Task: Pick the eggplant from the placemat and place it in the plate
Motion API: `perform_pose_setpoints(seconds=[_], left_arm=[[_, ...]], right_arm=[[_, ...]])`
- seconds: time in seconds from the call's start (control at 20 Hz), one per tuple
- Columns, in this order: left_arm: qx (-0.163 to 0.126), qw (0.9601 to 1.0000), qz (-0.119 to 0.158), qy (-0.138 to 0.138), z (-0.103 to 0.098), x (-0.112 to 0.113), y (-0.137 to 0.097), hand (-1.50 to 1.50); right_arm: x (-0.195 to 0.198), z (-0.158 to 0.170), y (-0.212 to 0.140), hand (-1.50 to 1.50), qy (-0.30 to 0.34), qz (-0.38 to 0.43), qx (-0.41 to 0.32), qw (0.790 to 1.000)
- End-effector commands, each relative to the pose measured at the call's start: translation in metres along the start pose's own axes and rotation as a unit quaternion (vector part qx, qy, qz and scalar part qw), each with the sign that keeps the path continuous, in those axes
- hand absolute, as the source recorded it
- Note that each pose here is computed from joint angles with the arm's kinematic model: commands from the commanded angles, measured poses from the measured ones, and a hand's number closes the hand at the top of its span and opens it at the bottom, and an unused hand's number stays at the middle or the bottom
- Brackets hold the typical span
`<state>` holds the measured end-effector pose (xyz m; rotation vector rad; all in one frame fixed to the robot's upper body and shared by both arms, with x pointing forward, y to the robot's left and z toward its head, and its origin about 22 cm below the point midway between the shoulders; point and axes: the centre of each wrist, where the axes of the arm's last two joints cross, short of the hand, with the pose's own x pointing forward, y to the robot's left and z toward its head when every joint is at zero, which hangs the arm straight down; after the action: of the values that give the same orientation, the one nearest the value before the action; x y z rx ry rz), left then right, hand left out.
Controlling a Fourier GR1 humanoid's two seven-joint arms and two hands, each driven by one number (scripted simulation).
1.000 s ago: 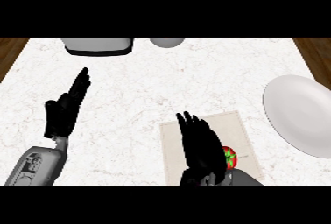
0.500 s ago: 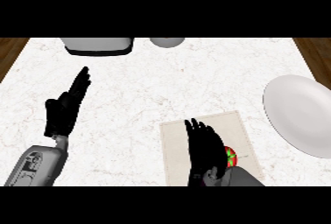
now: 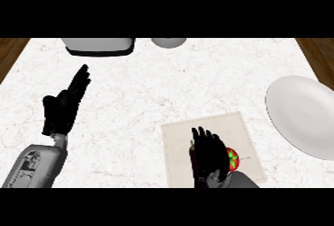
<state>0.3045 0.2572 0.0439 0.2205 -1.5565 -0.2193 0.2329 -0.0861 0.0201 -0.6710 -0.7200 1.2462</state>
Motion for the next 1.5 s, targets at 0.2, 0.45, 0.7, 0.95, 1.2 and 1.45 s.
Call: perform_pose_setpoints(seconds=[0.2, 0.45, 0.7, 0.95, 1.2, 1.45], left_arm=[[0.0, 1.0, 0.009, -0.001, 0.008, 0.001, -0.006, 0.0], [-0.004, 0.9999, -0.006, -0.013, 0.009, -0.008, 0.004, 0.0], [0.004, 1.0, -0.001, 0.003, 0.008, -0.011, -0.01, 0.0], [0.02, 0.9998, 0.004, 0.007, 0.008, -0.01, 0.007, 0.0], [0.048, 0.9986, 0.002, 0.022, 0.014, -0.016, 0.018, 0.0], [0.054, 0.9982, 0.01, 0.027, 0.018, -0.019, 0.021, 0.0]], right_arm=[[-0.019, -0.003, 0.018, 1.5, 0.02, 0.022, -0.02, 0.999], [-0.026, -0.03, 0.011, 1.5, 0.017, 0.034, -0.039, 0.999], [-0.012, -0.025, -0.001, 1.5, 0.008, 0.033, -0.071, 0.997], [-0.123, -0.013, -0.042, 1.5, -0.006, 0.02, -0.171, 0.985], [-0.211, -0.012, -0.095, 1.5, 0.033, -0.001, -0.232, 0.972], [-0.26, 0.014, -0.154, 1.5, -0.05, -0.032, -0.365, 0.929]])
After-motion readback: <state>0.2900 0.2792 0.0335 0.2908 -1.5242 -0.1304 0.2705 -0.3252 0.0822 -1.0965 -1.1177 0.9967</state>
